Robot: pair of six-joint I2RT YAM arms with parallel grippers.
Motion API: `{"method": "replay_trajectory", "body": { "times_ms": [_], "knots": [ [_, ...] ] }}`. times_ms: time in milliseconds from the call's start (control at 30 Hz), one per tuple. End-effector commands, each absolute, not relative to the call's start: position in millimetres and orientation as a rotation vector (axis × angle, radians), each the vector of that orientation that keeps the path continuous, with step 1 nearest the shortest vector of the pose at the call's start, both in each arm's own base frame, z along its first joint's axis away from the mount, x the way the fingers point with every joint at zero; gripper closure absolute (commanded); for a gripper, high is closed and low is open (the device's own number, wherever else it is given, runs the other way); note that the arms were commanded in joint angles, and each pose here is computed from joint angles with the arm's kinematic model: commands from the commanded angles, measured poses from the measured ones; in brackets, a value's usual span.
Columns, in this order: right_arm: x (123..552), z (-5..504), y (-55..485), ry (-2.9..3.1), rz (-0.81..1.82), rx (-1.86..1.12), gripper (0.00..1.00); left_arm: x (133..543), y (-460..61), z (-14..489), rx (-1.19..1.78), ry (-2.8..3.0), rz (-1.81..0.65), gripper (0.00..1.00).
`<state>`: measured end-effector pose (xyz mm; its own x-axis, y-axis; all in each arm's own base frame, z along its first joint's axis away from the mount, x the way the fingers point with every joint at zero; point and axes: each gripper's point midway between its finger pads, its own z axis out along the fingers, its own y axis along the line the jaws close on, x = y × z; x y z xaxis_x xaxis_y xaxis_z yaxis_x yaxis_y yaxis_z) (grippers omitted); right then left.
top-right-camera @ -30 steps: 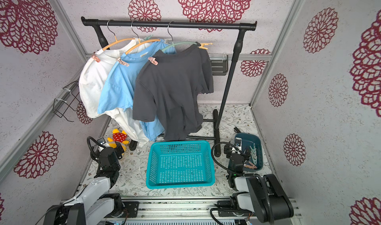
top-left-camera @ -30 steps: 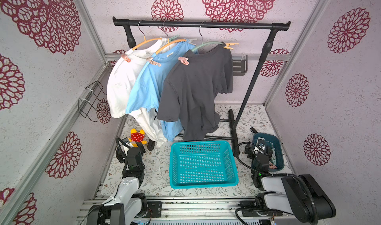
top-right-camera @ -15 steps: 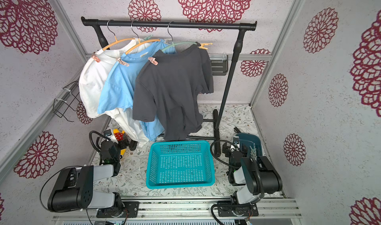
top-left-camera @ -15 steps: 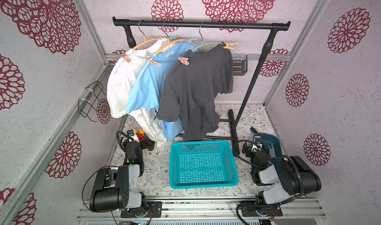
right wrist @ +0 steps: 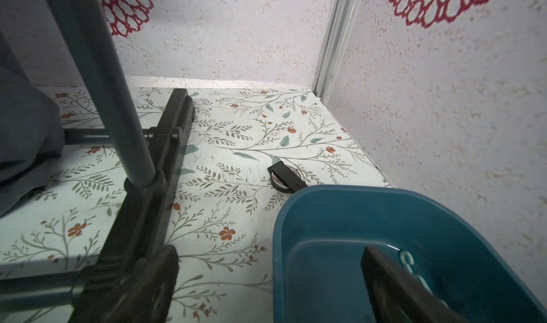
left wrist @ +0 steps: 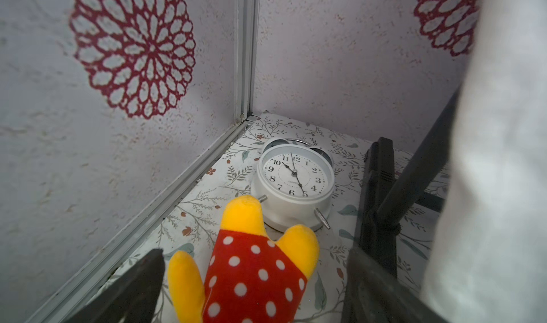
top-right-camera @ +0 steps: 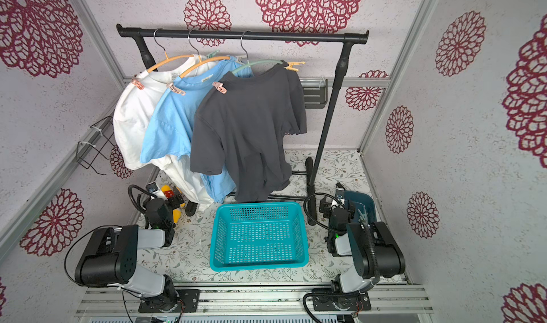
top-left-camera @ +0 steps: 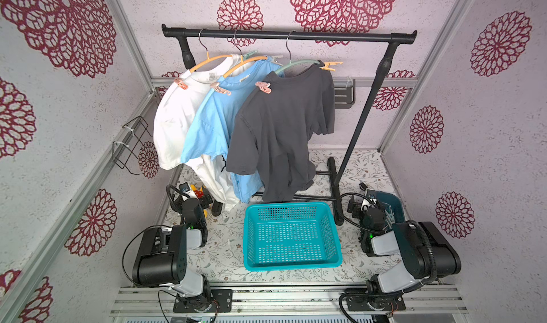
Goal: Use clothespins to secure the t-shirt on both sides of the hanger
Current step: Reset both arms
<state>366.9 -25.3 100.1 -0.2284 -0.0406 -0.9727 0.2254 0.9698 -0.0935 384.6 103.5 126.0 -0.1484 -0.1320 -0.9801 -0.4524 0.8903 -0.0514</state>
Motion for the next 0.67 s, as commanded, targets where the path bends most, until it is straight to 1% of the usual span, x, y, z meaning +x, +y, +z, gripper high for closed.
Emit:
{"method": "replay_trajectory", "body": {
  "times_ms": [0,433,633],
  "knots": [
    [369.8,116.8,-28.5,1.726,-0.236,0.181,0.01,385.7,106.5,123.8,-0.470,1.734,0.329,0.02],
    [371.1,115.6,-28.4,1.734,-0.233,0.180,0.01,388.5,103.3,124.2,-0.453,1.743,0.354,0.02],
    [368.4,117.3,-38.0,1.721,-0.268,0.241,0.01,388.5,103.3,124.2,-0.453,1.743,0.354,0.02]
  ]
}}
